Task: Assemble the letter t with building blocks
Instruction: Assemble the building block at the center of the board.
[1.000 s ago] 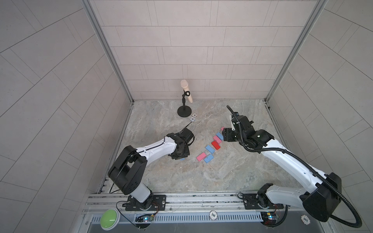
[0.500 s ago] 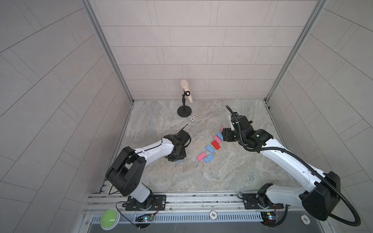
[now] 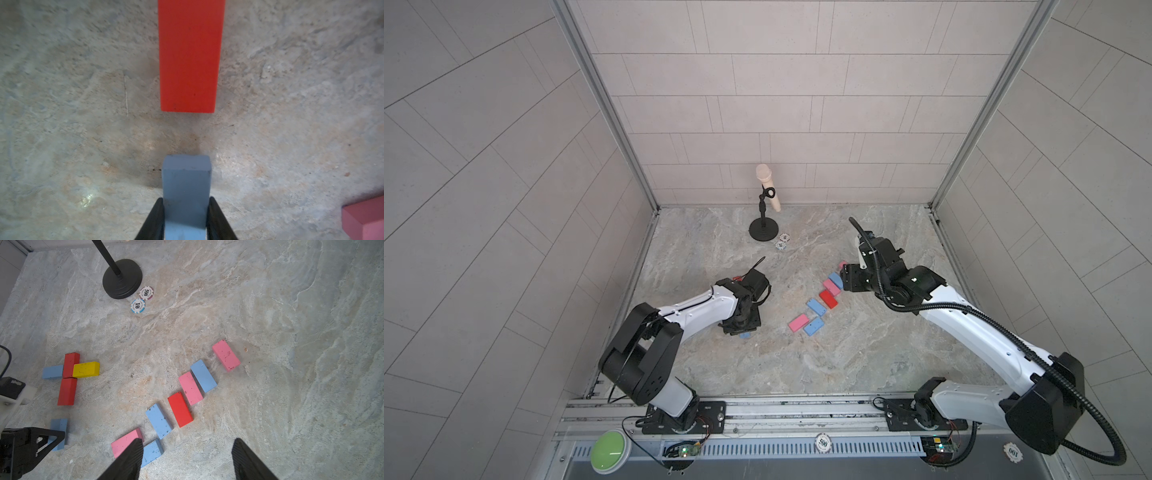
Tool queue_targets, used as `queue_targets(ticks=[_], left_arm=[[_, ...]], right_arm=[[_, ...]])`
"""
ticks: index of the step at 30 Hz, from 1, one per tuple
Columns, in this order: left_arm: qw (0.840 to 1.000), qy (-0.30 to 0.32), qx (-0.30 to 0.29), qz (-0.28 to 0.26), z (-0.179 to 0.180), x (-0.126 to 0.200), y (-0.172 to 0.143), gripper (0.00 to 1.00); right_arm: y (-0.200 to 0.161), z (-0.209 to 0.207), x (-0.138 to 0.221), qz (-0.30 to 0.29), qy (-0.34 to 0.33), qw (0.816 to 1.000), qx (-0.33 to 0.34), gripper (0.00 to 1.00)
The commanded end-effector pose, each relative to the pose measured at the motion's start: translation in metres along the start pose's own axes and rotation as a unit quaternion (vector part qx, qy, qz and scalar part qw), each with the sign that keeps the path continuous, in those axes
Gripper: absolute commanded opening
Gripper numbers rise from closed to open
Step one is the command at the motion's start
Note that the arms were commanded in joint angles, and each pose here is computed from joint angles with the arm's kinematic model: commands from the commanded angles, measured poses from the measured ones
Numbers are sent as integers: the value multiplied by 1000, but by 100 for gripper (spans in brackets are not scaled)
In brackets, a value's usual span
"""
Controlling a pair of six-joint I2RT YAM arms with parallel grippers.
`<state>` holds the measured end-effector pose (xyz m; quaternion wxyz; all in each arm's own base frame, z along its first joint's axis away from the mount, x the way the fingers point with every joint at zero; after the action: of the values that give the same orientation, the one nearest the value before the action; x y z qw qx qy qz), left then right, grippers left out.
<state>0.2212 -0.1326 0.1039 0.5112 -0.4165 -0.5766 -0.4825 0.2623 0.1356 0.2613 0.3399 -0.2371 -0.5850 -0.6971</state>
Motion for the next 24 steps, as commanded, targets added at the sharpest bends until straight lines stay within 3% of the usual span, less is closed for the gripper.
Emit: queue_targets(ticks=[1,24], left_arm=[[1000,19,-8,7,7,-5,-2,28],[999,35,-27,12,-1,-14,19,30]], right_arm=[[0,-3,-1,-4,-6,1000,-11,71],[-3,-5,-1,-4,-8,1000,-11,71]])
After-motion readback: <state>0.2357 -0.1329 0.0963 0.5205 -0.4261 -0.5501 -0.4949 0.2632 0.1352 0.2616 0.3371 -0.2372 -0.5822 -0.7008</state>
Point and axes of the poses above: each gripper's point midway between its finger pads, its own x axis back along the fingers, its own z axis along the line the jaws close on, y = z × x, the point moved 8 cm from there along x, back along the fingers, and after that the axes turned 2 degrees about -x, right-handed, at the moved point
